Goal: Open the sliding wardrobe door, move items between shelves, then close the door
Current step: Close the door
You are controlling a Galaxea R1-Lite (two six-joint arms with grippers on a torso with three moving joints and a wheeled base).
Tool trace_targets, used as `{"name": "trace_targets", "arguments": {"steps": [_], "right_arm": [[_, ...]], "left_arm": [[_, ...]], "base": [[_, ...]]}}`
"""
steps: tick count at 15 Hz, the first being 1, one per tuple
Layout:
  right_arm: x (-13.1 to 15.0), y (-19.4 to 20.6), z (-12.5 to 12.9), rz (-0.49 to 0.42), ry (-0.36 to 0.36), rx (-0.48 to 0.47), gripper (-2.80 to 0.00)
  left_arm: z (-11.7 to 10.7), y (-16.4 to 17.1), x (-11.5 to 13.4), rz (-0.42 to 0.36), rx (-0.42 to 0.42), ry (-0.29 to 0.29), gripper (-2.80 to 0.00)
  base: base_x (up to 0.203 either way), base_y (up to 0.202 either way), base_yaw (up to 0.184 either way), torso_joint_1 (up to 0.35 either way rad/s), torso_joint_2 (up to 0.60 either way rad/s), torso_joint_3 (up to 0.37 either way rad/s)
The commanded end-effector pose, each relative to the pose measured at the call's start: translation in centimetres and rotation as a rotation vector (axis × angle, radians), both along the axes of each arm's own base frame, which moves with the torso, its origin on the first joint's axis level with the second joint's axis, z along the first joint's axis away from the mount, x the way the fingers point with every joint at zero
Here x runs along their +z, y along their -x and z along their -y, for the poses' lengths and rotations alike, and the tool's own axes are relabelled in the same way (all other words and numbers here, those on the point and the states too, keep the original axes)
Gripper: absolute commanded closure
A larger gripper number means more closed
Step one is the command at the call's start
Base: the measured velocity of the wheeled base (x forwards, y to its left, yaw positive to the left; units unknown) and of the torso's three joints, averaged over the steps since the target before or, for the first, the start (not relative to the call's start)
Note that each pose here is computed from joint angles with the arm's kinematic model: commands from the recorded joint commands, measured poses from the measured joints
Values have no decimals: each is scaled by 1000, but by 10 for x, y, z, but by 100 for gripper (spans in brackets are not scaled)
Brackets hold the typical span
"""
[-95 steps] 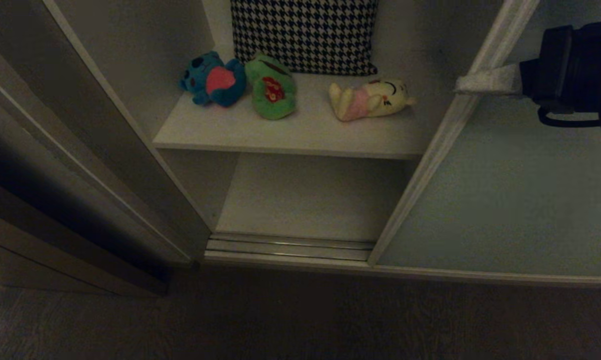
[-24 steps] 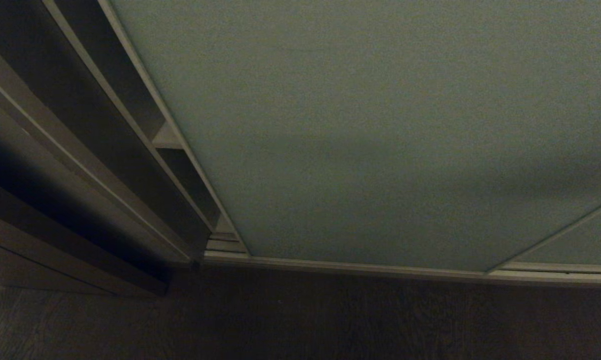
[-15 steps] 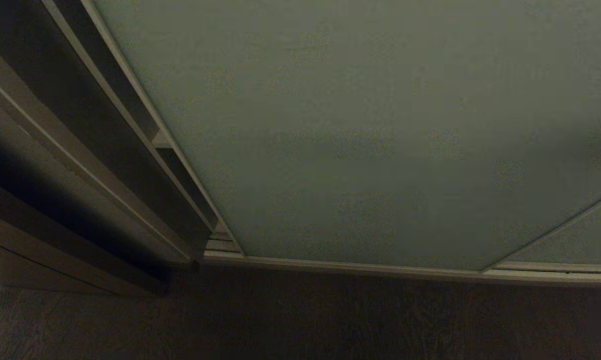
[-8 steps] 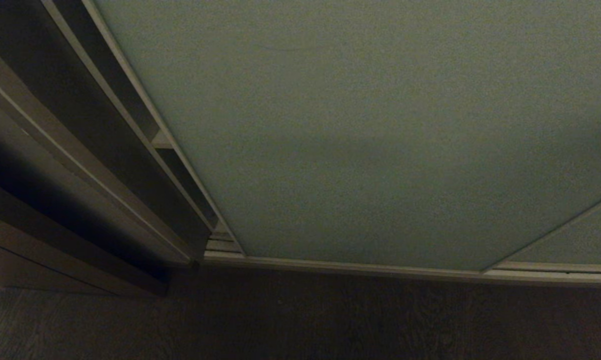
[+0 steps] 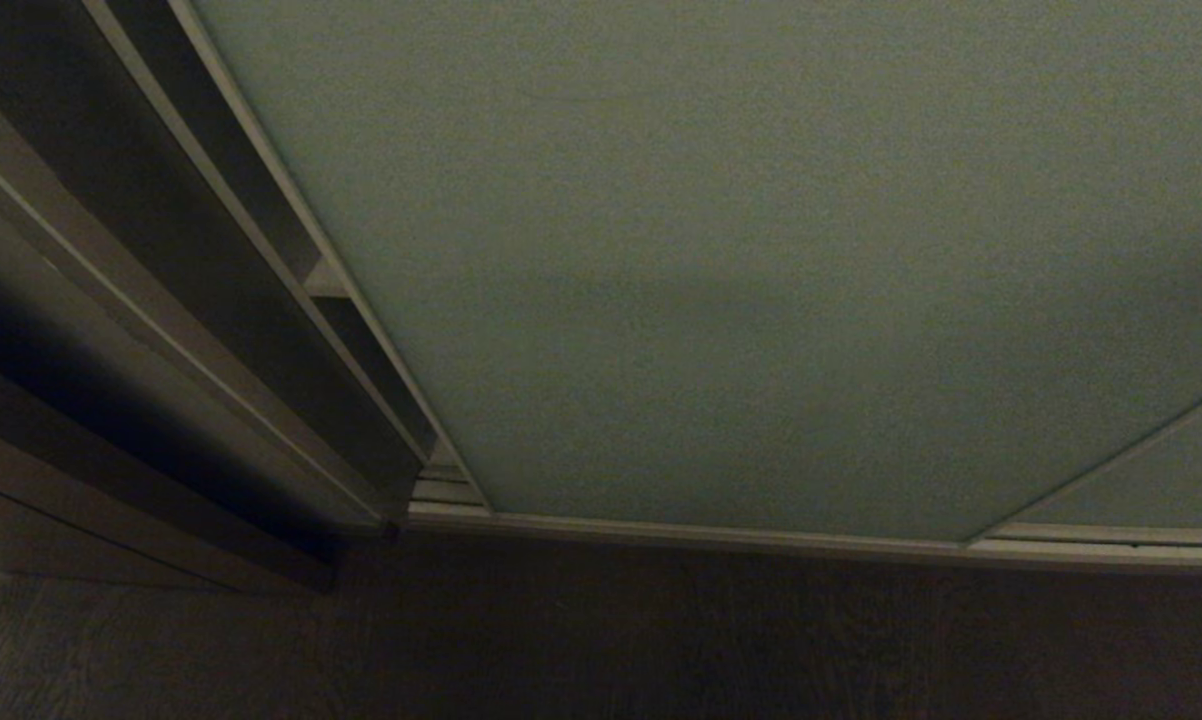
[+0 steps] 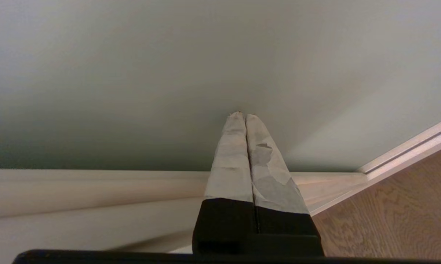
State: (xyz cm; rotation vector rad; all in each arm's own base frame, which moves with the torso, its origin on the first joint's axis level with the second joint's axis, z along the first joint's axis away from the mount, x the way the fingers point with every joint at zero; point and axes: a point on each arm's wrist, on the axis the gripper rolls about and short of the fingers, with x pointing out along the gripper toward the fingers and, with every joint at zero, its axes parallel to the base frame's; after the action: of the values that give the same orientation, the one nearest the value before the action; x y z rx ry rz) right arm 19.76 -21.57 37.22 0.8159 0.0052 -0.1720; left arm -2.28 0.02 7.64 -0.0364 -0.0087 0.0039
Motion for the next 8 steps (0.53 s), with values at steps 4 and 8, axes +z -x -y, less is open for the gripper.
{"name": "trace_targets", "arguments": {"steps": [4, 8], "right_arm": [[11, 4, -23, 28, 27, 44, 0], [20, 14, -45, 48, 48, 75, 0]], "left_arm": [[0, 0, 0, 1, 1, 0, 0], [0, 0, 0, 1, 1, 0, 0]], "base": [[0, 0, 0, 0, 0, 0], [0, 0, 0, 0, 0, 0]]}}
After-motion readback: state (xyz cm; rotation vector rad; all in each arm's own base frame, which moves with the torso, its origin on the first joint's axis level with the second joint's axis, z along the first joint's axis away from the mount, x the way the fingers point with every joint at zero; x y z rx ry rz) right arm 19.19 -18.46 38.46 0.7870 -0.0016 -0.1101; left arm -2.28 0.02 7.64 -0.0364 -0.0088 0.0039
